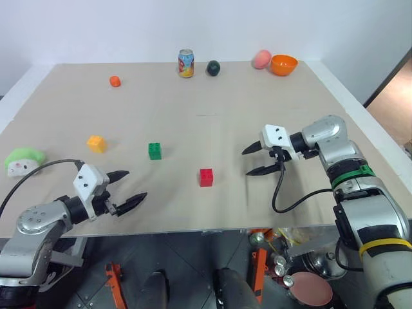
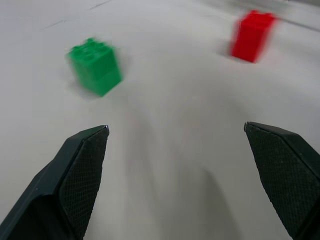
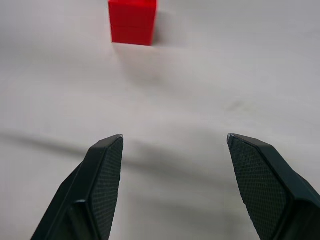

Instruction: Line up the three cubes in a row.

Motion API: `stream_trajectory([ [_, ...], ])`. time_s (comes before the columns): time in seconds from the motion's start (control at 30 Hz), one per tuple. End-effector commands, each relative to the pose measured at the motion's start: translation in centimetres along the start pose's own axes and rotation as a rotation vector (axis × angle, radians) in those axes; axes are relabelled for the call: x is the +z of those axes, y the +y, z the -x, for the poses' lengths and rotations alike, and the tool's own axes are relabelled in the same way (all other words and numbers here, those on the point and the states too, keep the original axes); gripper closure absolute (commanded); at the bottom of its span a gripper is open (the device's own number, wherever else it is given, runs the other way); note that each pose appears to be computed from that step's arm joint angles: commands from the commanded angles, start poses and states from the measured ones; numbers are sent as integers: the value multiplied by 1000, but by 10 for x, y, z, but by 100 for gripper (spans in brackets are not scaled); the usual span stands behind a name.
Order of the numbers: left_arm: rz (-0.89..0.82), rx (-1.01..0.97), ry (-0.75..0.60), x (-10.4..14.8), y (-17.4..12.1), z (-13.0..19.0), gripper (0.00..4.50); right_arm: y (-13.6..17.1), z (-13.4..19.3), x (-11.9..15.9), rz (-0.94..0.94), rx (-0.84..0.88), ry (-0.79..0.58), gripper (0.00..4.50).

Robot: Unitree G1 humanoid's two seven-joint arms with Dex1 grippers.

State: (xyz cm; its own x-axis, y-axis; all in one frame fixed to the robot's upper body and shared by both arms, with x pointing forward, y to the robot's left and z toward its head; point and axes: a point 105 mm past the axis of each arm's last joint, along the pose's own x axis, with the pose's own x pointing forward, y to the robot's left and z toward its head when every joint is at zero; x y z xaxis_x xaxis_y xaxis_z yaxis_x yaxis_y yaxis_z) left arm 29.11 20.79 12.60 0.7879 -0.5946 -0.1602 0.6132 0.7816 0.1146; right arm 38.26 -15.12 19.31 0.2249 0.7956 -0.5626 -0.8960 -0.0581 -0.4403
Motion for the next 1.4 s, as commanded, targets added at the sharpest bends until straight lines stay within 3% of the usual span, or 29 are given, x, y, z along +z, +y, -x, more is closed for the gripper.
stream_trajectory([
  [0.03, 46, 120, 21, 0, 10, -5, 0, -10, 22, 55, 48, -74, -239, 108],
  [0.1, 80, 159, 20, 0, 11, -9, 0, 2, 23, 71, 30, -58, -328, 108],
  [0.3, 140, 224, 56, -6, 9, -29, 0, 52, 4, 91, -48, 11, -427, 108],
  [0.5, 165, 219, 33, 6, 3, -60, 0, 69, -6, 101, -157, 3, -509, 108],
  [0.77, 165, 305, 84, 1, 12, -83, 0, 67, -16, 88, -239, -121, -504, 108],
  [0.9, 158, 310, 86, 2, 9, -93, 0, 51, -16, 81, -275, -273, -496, 108],
  [1.4, 193, 245, 45, 22, -4, -127, 0, 48, -17, 80, -289, -329, -503, 108],
])
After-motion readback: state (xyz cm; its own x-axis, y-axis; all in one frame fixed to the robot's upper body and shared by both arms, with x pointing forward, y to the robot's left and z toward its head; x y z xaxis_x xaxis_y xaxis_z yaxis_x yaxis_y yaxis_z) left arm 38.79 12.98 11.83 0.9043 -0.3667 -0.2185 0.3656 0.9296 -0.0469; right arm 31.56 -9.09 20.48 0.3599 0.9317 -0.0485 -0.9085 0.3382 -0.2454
